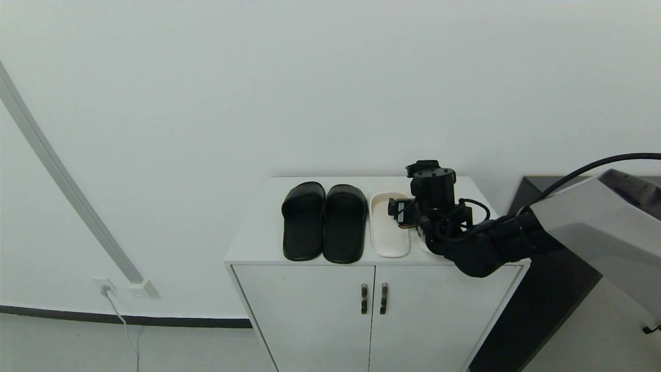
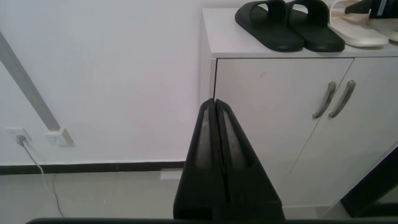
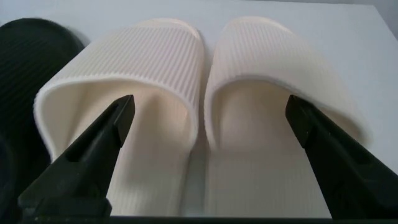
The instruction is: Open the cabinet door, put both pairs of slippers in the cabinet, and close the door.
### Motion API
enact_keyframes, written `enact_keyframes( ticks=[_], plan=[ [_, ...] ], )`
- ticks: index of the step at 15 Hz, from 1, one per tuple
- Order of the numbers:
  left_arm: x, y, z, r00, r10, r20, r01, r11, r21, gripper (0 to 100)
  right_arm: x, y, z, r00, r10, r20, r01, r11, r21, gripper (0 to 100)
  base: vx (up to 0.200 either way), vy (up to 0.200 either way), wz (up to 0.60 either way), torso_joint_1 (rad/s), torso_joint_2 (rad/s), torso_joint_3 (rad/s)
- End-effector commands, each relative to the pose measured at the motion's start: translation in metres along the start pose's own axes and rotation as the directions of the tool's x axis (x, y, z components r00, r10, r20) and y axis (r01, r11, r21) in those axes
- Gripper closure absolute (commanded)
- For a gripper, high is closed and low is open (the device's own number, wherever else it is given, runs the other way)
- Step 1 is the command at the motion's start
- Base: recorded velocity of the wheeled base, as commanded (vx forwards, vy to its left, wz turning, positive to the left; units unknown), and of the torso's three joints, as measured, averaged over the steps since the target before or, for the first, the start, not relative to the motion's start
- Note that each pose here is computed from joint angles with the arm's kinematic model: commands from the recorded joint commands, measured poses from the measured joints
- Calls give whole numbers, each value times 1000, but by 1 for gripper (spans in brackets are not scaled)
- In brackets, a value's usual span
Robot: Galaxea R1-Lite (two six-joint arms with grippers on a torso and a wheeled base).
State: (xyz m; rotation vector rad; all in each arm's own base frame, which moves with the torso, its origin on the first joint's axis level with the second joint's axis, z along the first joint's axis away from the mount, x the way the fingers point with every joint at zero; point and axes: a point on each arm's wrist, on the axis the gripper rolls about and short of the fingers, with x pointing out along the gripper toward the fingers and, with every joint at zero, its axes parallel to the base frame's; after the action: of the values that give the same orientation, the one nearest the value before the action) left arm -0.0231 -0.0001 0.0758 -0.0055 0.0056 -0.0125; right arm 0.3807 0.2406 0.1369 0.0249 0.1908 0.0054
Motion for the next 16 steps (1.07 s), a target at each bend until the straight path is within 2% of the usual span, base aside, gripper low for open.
enact_keyframes(
  ticks=[1,5,8,9,13,16],
  plan=[
    [0,0,0,1000,0,-2,0,1000,-1,100,13,3,-7,1000,-7,0,7,1000,-13,0,0,0,0,0,0,0],
    [0,0,0,1000,0,-1,0,1000,-1,100,27,2,2,999,-20,42,21,999,-34,0,0,0,0,0,0,0],
    [0,0,0,1000,0,-1,0,1000,-1,100,31,2,0,999,-17,39,18,999,-36,0,0,0,0,0,0,0],
    [0,0,0,1000,0,-1,0,1000,-1,100,32,2,-1,999,-11,37,12,999,-35,100,0,0,0,0,0,0],
    [0,0,0,1000,0,-1,0,1000,-1,100,32,2,-2,999,-10,35,11,999,-38,100,0,0,0,0,0,0],
    [0,0,0,1000,0,-1,0,1000,-1,100,27,1,6,999,-8,49,10,999,-31,100,0,0,0,0,0,0]
  ],
)
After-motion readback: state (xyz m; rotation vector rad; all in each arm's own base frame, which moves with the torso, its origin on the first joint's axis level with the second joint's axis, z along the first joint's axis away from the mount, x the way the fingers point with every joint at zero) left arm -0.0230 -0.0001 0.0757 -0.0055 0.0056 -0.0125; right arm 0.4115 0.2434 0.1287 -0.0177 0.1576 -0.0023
